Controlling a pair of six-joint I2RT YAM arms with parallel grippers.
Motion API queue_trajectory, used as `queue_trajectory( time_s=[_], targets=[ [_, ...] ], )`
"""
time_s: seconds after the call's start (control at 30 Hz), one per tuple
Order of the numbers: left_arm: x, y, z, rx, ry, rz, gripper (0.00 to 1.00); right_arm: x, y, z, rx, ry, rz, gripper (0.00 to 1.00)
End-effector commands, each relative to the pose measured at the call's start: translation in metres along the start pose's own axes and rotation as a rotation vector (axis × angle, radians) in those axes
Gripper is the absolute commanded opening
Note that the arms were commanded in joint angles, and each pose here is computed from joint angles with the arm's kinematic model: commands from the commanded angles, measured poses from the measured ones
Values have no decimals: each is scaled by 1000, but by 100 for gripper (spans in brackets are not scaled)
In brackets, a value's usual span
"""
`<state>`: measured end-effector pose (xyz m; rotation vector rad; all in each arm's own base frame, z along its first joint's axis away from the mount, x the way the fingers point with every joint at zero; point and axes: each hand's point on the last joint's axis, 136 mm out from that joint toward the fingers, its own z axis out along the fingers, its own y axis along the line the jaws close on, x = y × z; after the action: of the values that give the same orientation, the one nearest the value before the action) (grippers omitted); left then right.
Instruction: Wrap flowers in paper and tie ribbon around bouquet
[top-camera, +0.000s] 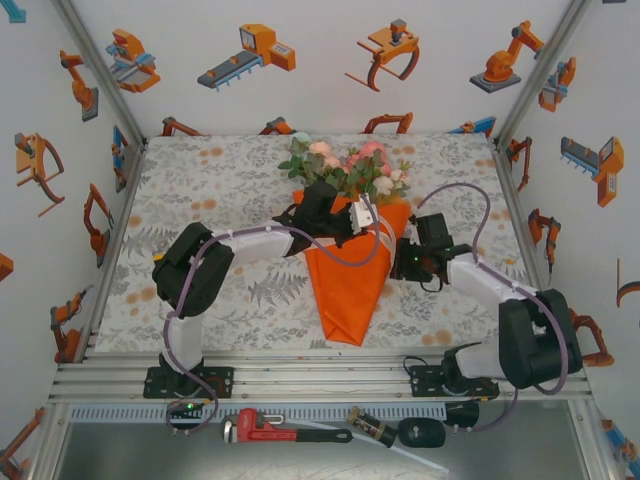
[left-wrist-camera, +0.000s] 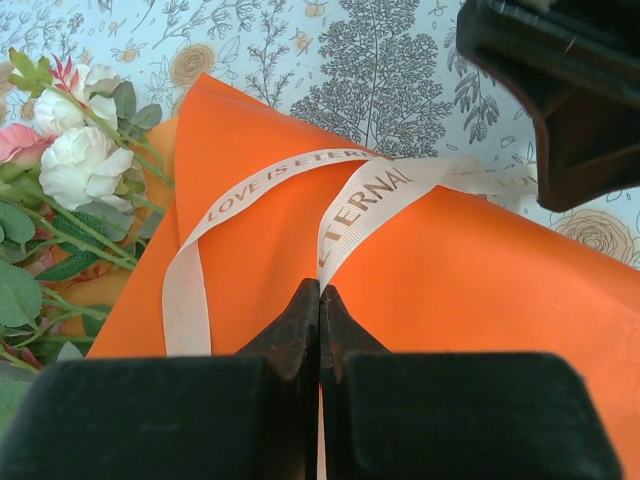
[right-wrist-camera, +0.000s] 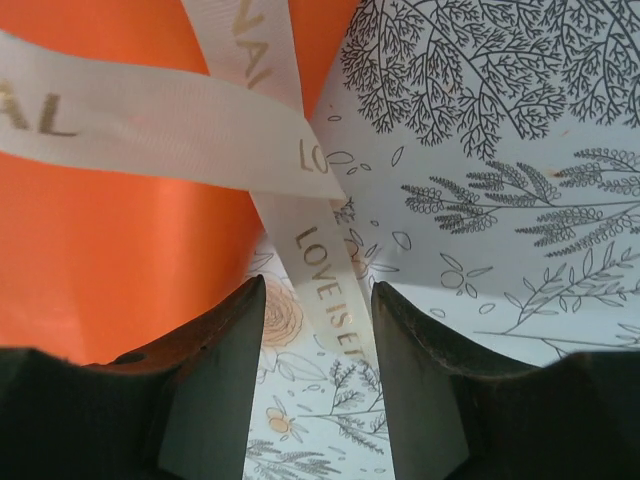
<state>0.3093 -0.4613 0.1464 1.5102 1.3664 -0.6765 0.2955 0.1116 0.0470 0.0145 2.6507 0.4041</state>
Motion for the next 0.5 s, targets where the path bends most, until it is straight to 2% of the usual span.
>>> queue_trajectory(
  time_s=[0.0, 0.1, 0.27, 0.37, 0.43, 0.47],
  targets=[
    [-7, 6, 1, -13, -25, -3, 4, -25, 8, 1, 5, -66, -31, 46],
    [-6, 7, 1, -18, -25, -4, 4, -22, 6, 6, 42, -52, -51, 43],
    [-6, 8, -1, -25, -36, -10, 4, -14, 4, 11, 51, -31, -54, 29],
    [-5, 9, -2, -31, -37, -20, 4, -11, 4, 9, 53, -21, -60, 14],
    [-4, 11, -2, -39, -35, -28, 4, -11, 9, 1, 30, -24, -72, 1],
    [-4, 12, -2, -45, -33, -32, 4, -11, 13, -5, 12, -30, -83, 0]
  ],
)
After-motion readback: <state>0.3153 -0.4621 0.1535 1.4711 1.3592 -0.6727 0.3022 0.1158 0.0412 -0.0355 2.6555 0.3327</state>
